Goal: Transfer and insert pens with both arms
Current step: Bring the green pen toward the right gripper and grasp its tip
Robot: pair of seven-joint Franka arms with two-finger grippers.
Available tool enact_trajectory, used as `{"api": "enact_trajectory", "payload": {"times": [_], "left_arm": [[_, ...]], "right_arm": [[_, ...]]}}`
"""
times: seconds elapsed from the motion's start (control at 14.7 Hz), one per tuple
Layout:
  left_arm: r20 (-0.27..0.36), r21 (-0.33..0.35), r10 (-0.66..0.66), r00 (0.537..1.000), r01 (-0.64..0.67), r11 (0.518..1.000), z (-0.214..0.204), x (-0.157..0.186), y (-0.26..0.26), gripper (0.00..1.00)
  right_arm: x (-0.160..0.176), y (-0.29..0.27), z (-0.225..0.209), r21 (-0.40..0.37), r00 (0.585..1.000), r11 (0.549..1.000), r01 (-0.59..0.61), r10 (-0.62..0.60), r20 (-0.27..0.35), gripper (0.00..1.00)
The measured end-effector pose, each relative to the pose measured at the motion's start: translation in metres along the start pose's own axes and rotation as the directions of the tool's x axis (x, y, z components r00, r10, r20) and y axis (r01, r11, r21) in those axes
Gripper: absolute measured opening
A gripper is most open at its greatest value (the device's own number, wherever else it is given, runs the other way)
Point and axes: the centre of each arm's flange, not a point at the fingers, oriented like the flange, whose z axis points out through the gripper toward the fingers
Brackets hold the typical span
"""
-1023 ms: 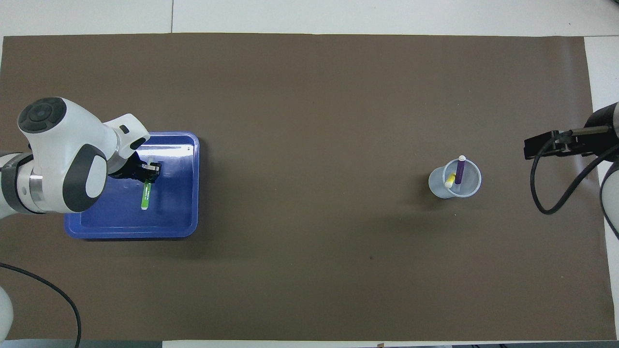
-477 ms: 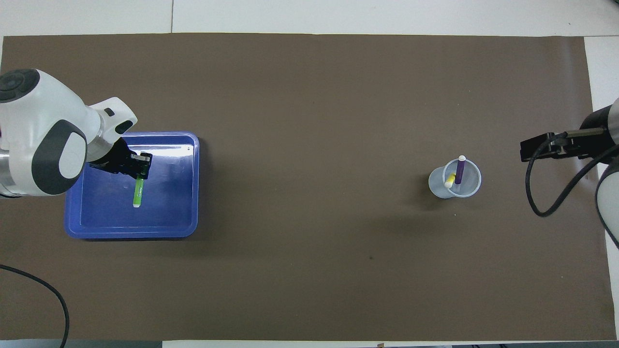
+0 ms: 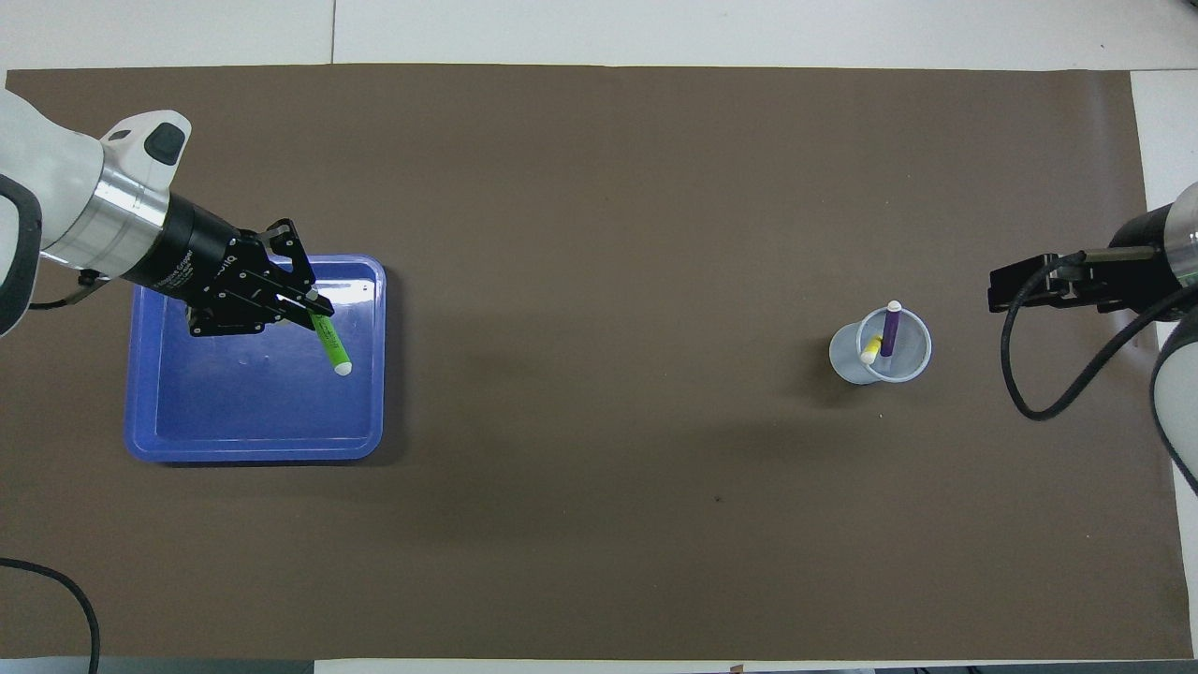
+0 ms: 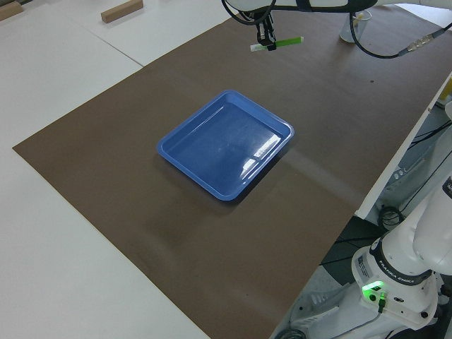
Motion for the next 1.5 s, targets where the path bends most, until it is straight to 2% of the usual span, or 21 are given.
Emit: {"api": "enact_trajectory", "payload": {"times": [0.2,0.55,0.75,0.89,1.02,1.23,1.5], "left_arm": [[0.088,-0.082,-0.206,0.975,0.213,0.974,-0.011,-0.035,0.017,0.17],[0.304,-0.109,-0.358,0.883,0.405,0.908,0.005,-0.071,0.034,0.17],[0.372,-0.130,-0.440,0.817,0.516,0.847,0.022,-0.093,0.040,0.17],[0.397,-0.149,-0.497,0.771,0.589,0.794,0.036,-0.107,0.041,0.17],[0.399,-0.160,-0.551,0.733,0.648,0.745,0.052,-0.124,0.047,0.17],[0.411,-0.167,-0.590,0.695,0.693,0.701,0.070,-0.146,0.056,0.17],[0.434,-0.189,-0.612,0.661,0.731,0.655,0.091,-0.154,0.052,0.17]], "right_arm": [[0.000,-0.003,-0.001,0.026,1.000,1.000,-0.002,0.002,0.000,1.00],[-0.007,-0.048,-0.014,0.245,1.000,0.969,-0.012,0.014,-0.004,1.00],[-0.008,-0.095,-0.027,0.418,0.996,0.905,-0.076,0.087,-0.007,1.00],[-0.008,-0.127,-0.035,0.479,0.988,0.869,-0.124,0.154,-0.023,1.00],[-0.015,-0.167,-0.039,0.500,0.979,0.850,-0.168,0.202,-0.016,1.00],[-0.027,-0.204,-0.038,0.509,0.979,0.843,-0.173,0.206,-0.008,1.00],[-0.042,-0.245,-0.033,0.518,0.983,0.841,-0.154,0.186,-0.009,1.00]]}}
